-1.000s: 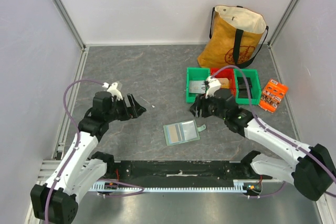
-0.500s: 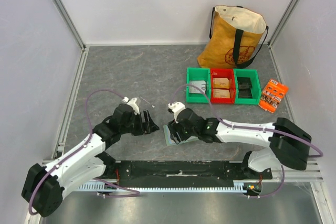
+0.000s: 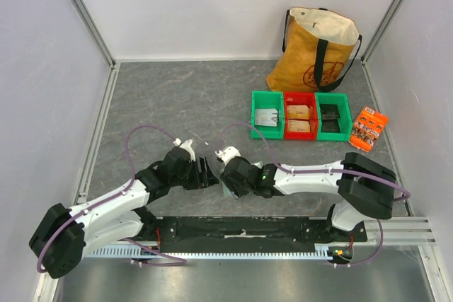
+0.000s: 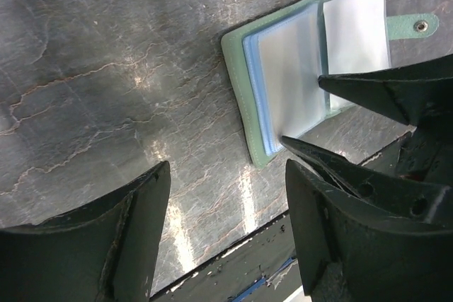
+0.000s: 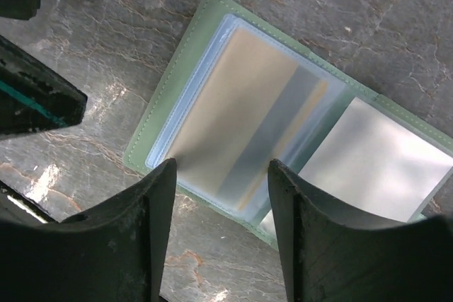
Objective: Take the credit cards out of the card holder
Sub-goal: Remove the credit card from the card holder.
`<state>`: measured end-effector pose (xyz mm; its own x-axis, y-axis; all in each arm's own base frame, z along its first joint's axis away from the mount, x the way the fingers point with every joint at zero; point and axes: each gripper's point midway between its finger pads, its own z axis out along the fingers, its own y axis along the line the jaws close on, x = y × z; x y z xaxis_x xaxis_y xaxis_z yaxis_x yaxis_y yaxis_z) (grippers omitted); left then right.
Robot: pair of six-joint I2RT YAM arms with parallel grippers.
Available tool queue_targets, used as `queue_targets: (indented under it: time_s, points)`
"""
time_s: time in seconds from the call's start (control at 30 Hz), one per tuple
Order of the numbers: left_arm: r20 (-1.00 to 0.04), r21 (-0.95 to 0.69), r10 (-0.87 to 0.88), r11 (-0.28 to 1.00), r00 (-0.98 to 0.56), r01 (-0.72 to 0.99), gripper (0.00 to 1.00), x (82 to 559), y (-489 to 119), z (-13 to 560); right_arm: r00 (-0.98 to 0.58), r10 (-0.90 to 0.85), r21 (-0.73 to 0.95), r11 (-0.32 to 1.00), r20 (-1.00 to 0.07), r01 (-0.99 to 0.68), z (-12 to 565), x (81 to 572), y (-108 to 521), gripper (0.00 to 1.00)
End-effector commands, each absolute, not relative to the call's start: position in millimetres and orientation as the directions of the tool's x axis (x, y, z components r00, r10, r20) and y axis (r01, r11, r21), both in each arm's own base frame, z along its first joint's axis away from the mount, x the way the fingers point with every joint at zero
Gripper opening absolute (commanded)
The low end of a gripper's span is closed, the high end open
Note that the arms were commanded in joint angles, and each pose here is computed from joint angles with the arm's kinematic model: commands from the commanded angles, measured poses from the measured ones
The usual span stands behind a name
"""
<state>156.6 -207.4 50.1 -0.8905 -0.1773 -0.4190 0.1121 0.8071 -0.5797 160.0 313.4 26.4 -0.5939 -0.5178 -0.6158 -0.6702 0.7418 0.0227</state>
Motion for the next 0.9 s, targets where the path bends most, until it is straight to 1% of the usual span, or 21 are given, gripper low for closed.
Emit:
queue_targets:
  time_s: [0.0, 0.07, 0.3, 0.4, 0.43, 0.6, 0.73, 0.87]
  points:
    - [-0.437, -0.608, -0.222, 0.787, -0.871, 0.104, 0.72, 165.2, -215.3, 58.1, -0.584, -0.519, -0.013, 0.754, -0.624, -0.657, 28.6, 166.8, 317.6, 0.55]
    - [-0.436, -0.608, -0.217, 0.787, -0.874, 0.108, 0.72, 163.2, -216.5, 57.6, -0.583, -0.523, -0.013, 0.751, -0.622, -0.660, 28.7, 166.2, 317.2, 0.42]
    - [-0.439, -0.621, -0.221, 0.775, -0.871, 0.116, 0.72, 161.5, -220.0, 62.9, -0.584, -0.498, 0.004, 0.758, -0.640, -0.652, 35.4, 171.4, 315.1, 0.16]
    - [-0.443, -0.631, -0.220, 0.765, -0.869, 0.129, 0.72, 162.3, -224.2, 69.3, -0.611, -0.473, 0.044, 0.767, -0.635, -0.640, 30.7, 174.2, 312.3, 0.03]
    - [-0.444, -0.635, -0.221, 0.761, -0.868, 0.131, 0.71, 162.7, -225.9, 71.9, -0.623, -0.457, 0.069, 0.770, -0.634, -0.635, 29.7, 175.0, 311.8, 0.00]
    - [-0.449, -0.672, -0.238, 0.725, -0.861, 0.150, 0.71, 165.0, -235.1, 84.4, -0.682, -0.334, 0.289, 0.721, -0.651, -0.629, 37.8, 174.8, 319.4, 0.00]
    - [-0.461, -0.706, -0.263, 0.687, -0.847, 0.172, 0.68, 170.3, -244.8, 97.2, -0.749, -0.210, 0.474, 0.659, -0.629, -0.583, 43.7, 175.5, 315.8, 0.00]
    - [-0.476, -0.724, -0.287, 0.665, -0.832, 0.185, 0.64, 179.3, -253.1, 104.0, -0.790, -0.150, 0.588, 0.589, -0.595, -0.555, 46.7, 170.9, 316.7, 0.00]
